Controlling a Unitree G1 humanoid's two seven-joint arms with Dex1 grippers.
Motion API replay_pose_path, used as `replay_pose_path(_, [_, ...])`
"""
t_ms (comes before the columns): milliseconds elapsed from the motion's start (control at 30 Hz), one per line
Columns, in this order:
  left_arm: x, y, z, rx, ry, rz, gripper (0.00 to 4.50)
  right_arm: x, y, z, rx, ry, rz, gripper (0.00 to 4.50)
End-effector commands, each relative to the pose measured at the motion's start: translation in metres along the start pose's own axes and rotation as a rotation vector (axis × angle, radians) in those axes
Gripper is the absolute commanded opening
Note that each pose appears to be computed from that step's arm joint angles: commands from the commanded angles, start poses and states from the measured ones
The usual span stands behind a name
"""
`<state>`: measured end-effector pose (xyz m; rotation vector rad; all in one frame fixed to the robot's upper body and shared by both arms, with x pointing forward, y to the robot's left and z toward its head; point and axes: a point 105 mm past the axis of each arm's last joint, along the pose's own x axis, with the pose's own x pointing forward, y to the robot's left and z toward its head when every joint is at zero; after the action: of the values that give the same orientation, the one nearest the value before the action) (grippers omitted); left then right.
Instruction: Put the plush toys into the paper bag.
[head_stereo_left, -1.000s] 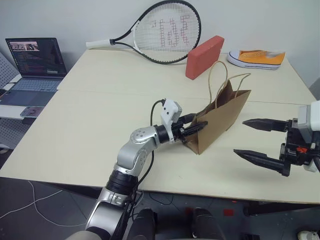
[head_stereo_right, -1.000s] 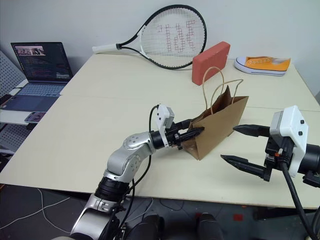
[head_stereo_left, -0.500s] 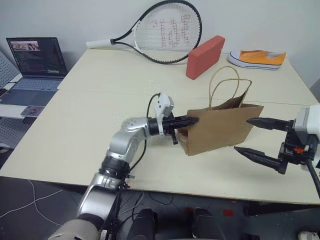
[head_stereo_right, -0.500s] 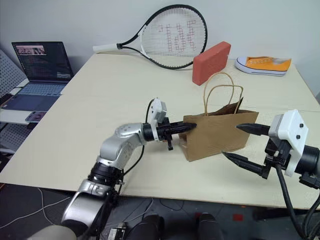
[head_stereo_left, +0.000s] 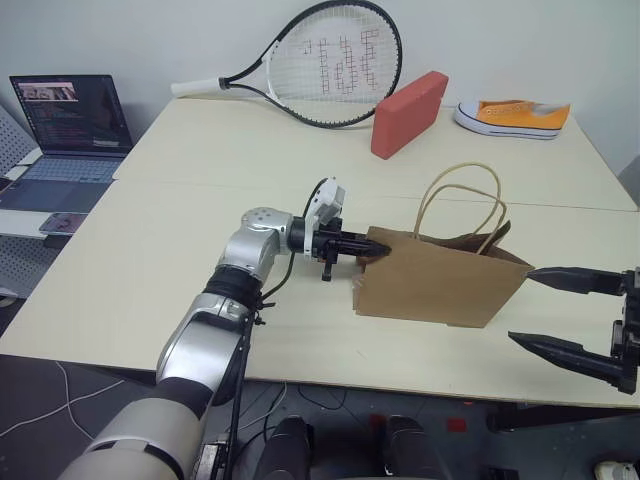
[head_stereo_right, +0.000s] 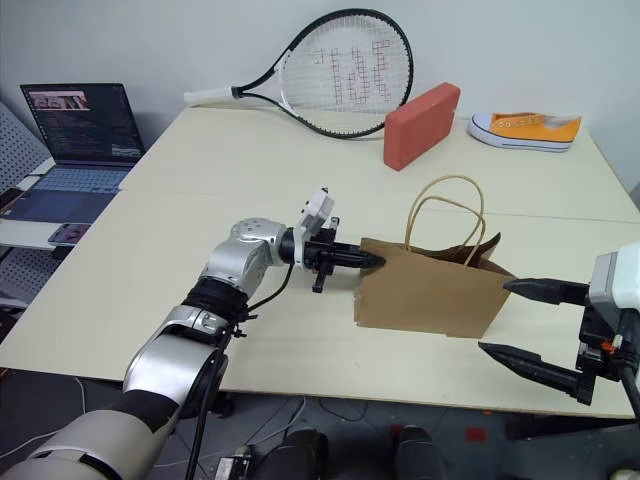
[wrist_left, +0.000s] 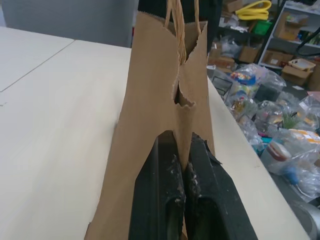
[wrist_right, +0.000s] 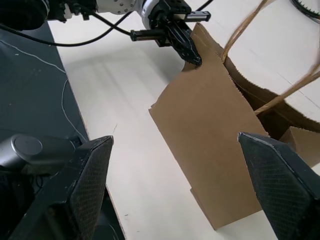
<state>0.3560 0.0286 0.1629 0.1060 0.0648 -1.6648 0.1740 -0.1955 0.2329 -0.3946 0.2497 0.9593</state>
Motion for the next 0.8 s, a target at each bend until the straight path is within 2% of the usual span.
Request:
replay_pose_path(33, [0.000,0.007,-0.003,0.023,0.045,0.030,0.34,-0.002,0.002,0.006,-0.031,-0.011,-0.021,4.19])
replay_pose_path(133, [-0.005,0.008,-0.001,0.053,0.051,0.030,1.02,-0.001,0.002,0.006,-0.029,-0.013,-0.019,4.19])
replay_pose_path(500, [-0.034,0.008,-0.001,0.140,0.120,0.077,4.36,0.005,-0.007,0.004,-0.028,-0.025,-0.013,4.19])
replay_pose_path(533, [-0.038,0.008,-0.002,0.148,0.132,0.085,4.46,0.005,-0.009,0.005,-0.031,-0.027,-0.014,4.19])
replay_pose_path(800, [-0.075,0.012,-0.001,0.195,0.190,0.214,4.46,0.007,-0.029,0.005,-0.073,-0.029,-0.047,4.19])
